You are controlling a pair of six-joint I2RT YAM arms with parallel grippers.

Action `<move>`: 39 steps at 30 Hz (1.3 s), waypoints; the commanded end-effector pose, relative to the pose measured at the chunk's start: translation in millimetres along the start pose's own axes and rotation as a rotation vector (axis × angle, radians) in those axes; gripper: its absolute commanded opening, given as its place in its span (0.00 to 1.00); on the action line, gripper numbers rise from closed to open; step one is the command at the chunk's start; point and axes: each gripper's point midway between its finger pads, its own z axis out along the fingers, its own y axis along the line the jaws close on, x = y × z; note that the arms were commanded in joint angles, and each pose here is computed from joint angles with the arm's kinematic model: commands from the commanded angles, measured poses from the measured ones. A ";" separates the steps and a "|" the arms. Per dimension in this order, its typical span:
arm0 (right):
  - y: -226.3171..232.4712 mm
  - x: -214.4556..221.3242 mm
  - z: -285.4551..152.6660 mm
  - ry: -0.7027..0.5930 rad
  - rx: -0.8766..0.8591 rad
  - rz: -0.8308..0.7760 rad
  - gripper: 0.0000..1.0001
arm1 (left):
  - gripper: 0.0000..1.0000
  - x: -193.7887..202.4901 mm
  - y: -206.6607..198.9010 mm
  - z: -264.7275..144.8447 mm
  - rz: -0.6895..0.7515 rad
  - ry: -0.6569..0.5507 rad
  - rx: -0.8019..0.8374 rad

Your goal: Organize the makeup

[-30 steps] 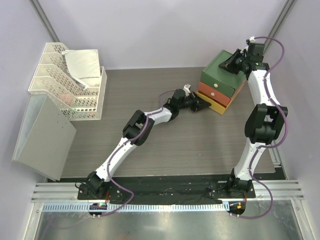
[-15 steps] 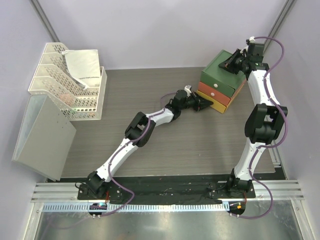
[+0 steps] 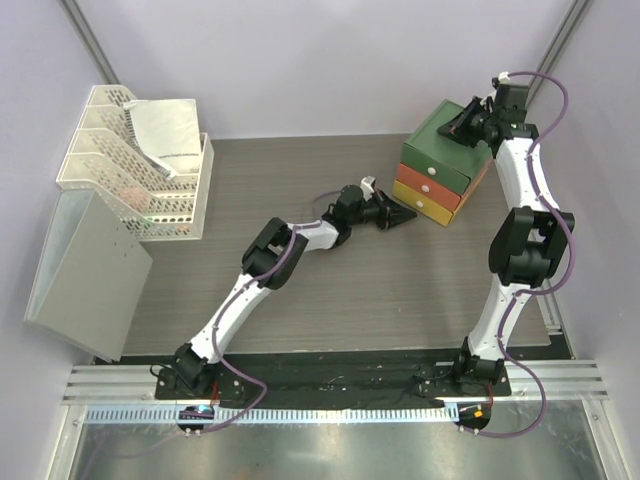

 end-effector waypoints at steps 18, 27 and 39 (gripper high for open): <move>116.7 -26.2 -47.3 -0.084 -0.124 -0.304 0.13 | 1.00 9.3 -53.2 -219.5 0.667 0.133 -0.803; 173.1 127.6 -44.8 0.133 -0.274 -0.497 0.53 | 1.00 17.1 -28.7 -303.2 0.688 0.065 -1.095; 100.3 265.6 -81.1 0.385 -0.175 -0.550 0.76 | 1.00 31.4 -32.6 -324.5 0.719 0.015 -1.054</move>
